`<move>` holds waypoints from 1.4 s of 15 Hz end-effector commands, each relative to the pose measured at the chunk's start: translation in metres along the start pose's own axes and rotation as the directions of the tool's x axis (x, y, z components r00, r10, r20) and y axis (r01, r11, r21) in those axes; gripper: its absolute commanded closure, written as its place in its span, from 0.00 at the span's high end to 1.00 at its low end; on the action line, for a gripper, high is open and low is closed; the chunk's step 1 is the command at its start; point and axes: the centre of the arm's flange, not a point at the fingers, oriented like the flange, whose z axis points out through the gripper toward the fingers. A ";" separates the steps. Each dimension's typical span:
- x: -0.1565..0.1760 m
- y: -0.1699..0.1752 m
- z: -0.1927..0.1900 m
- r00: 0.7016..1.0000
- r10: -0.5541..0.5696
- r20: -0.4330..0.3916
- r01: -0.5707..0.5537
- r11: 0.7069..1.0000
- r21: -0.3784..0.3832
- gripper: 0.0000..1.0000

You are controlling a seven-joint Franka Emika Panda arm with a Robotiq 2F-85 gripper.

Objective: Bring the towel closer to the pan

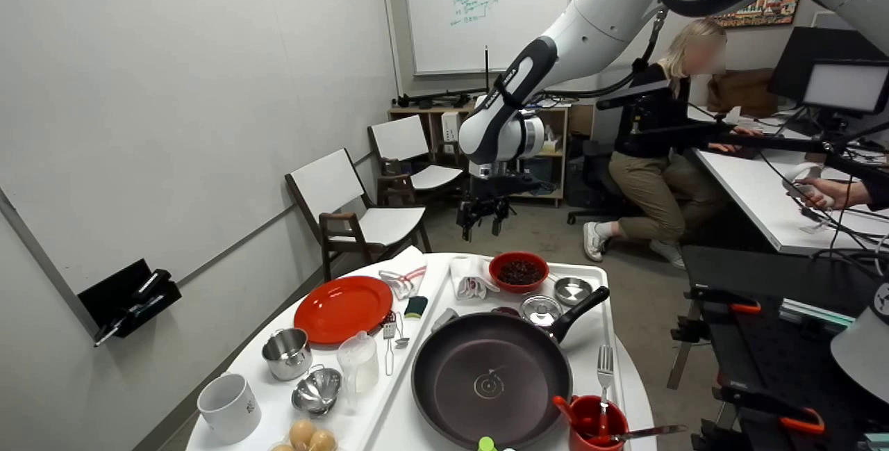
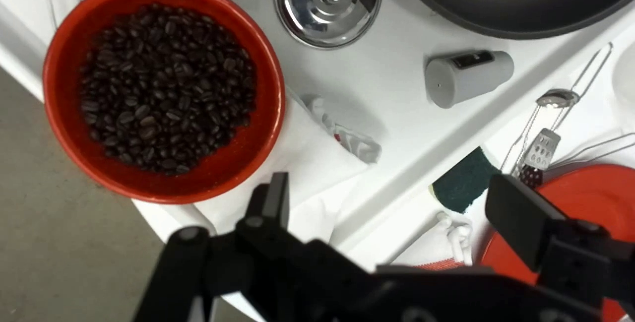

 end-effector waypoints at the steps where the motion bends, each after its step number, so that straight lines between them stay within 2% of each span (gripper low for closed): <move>1: 0.050 -0.005 0.026 0.981 0.190 0.028 -0.191 0.981 0.028 1.00; 4: 0.064 -0.001 0.043 0.960 0.280 0.016 -0.280 0.960 0.014 1.00; 7: 0.065 0.000 0.064 0.954 0.300 -0.019 -0.301 0.953 -0.024 1.00; 15: 0.046 0.015 0.125 0.962 0.267 -0.056 -0.272 0.952 -0.140 1.00; 21: 0.050 0.024 0.138 0.966 0.239 -0.095 -0.253 0.951 -0.180 1.00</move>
